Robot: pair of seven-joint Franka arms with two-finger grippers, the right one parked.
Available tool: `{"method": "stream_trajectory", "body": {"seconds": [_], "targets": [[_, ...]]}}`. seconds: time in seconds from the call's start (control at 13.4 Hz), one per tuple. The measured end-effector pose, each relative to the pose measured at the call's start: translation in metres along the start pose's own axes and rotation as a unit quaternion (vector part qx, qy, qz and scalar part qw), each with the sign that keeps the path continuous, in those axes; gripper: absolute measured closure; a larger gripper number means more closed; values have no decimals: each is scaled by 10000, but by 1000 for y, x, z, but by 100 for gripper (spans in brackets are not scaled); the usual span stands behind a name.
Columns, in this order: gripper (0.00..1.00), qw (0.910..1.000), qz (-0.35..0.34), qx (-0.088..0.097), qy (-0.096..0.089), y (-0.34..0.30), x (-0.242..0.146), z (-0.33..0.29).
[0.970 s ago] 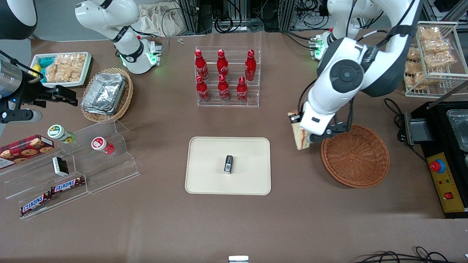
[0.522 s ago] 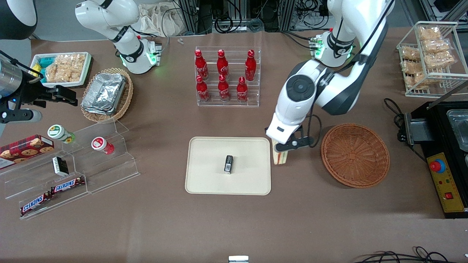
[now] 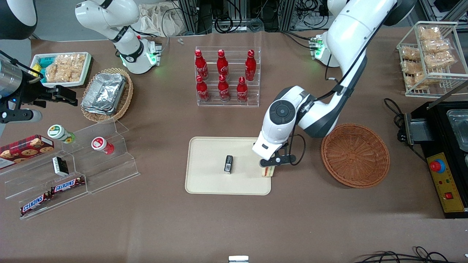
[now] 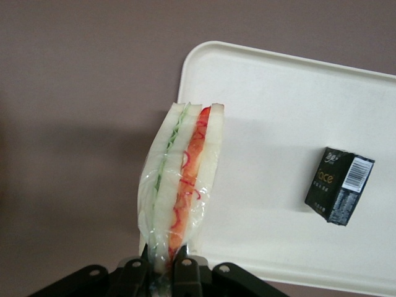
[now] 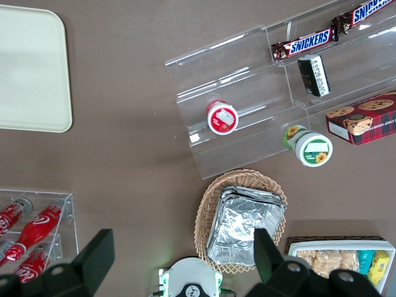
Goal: Place sandwich from basket to tray
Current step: 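Carry the sandwich over the cream tray beside the black box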
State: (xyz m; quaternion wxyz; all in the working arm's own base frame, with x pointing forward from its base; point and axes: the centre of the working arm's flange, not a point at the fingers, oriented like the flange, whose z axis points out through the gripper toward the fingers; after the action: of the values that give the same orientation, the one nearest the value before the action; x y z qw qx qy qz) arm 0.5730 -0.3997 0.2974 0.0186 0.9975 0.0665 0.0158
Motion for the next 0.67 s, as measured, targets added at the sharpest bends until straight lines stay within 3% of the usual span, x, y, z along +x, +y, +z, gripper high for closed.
{"method": "stream_trajectory", "body": {"seconds": [0.15,0.52,0.67], "targets": [[87,10000,32,-69,-31,6,-2,16],[84,9998,86,-8,-198,12,-12,42],[67,9997,-21,8,-229,12,-12,47]]}}
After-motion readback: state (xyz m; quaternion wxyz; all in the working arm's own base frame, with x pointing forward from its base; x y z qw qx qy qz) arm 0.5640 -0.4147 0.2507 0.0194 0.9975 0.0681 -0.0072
